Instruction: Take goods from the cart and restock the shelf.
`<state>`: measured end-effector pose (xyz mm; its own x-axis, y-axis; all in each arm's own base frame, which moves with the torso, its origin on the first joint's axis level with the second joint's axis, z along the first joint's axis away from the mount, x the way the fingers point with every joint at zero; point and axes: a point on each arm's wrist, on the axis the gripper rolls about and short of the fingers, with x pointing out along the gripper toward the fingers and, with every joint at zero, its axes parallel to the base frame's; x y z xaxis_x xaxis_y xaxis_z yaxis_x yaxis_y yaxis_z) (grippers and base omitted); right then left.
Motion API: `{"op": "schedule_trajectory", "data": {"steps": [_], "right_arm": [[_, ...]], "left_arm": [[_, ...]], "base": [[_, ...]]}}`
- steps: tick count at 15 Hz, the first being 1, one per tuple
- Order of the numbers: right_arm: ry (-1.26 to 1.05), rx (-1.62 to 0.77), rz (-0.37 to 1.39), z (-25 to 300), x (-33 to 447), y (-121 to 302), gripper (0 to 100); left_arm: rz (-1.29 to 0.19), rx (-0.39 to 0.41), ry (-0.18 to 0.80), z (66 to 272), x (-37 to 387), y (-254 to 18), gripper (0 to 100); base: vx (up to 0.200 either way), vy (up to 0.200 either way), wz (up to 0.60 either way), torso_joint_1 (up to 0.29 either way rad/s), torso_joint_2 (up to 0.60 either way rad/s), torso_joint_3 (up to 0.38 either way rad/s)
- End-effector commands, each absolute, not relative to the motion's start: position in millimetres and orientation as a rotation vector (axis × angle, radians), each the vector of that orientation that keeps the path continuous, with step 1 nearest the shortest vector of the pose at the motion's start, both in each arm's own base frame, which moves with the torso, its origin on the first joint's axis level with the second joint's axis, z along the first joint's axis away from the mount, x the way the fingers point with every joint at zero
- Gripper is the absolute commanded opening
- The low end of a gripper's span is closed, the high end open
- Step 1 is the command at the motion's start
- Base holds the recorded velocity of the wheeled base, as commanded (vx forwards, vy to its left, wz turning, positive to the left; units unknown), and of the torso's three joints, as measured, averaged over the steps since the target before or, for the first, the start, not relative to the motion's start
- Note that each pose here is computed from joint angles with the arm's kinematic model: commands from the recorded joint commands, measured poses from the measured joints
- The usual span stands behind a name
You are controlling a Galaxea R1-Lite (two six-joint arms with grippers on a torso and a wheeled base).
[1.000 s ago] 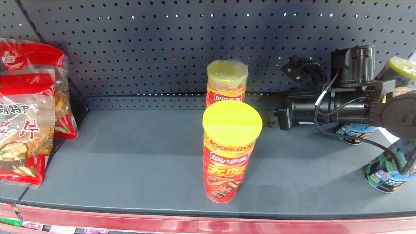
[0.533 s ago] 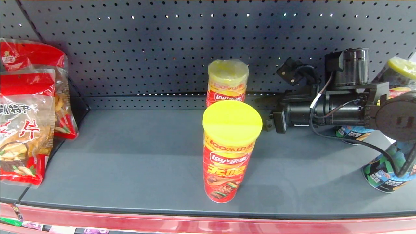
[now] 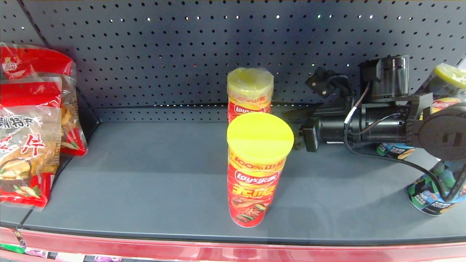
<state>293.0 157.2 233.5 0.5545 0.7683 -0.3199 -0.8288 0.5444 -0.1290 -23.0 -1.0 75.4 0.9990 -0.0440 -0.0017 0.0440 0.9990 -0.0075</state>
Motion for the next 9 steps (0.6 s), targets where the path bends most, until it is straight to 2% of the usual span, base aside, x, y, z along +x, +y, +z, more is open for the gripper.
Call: {"op": "schedule_trajectory", "data": {"steps": [1, 9], "right_arm": [[0.237, -0.28, 0.959, 233.3, 292.1, 157.0, 100], [0.259, -0.279, 0.953, 229.8, 278.4, 148.0, 100]], "left_arm": [[-0.043, -0.008, 0.003, 75.4, -22.9, -1.0, 100], [-0.044, -0.008, 0.003, 75.4, -22.9, -1.1, 100]], "base": [[0.0, 0.0, 0.0, 0.0, 0.0, 0.0], [0.0, 0.0, 0.0, 0.0, 0.0, 0.0]]}}
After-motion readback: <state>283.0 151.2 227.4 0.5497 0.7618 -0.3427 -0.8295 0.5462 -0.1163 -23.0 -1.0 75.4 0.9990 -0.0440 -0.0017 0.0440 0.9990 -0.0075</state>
